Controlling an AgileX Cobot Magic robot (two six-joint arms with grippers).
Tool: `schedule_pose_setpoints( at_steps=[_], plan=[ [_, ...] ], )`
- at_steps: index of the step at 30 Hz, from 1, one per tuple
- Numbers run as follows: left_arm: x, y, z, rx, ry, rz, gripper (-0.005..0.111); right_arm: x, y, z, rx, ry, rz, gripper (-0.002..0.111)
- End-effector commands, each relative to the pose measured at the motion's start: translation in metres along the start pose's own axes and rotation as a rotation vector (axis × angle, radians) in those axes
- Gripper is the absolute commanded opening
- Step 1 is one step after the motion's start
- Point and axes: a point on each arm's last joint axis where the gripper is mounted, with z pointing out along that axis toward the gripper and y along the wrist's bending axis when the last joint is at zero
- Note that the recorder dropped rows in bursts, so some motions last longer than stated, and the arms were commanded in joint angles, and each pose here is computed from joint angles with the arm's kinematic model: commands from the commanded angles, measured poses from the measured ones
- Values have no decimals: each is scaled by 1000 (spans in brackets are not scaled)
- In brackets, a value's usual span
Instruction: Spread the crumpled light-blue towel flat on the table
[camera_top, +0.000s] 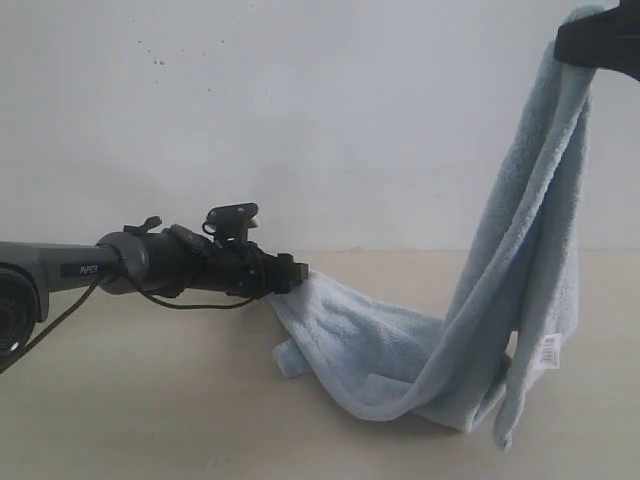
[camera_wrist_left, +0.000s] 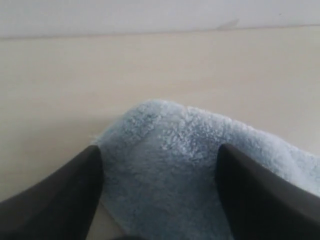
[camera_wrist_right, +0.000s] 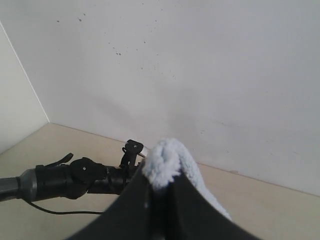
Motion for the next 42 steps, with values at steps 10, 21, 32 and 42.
schedule_pose_setpoints(
  at_steps=[10,21,32,42],
  plan=[
    [27,5,16,18,80,17,11,-1,2,0,-8,-4,-1,3],
    [-48,-8,-62,62,167,178,4,-3,2,-3,11,-18,-39,3],
    [-118,-2,-202,-28,186,195,4,5,3,-3,-7,5,-75,3],
    [-126,-39,-359,-86,98,205,4,74,-16,0,82,166,-125,3]
  ],
)
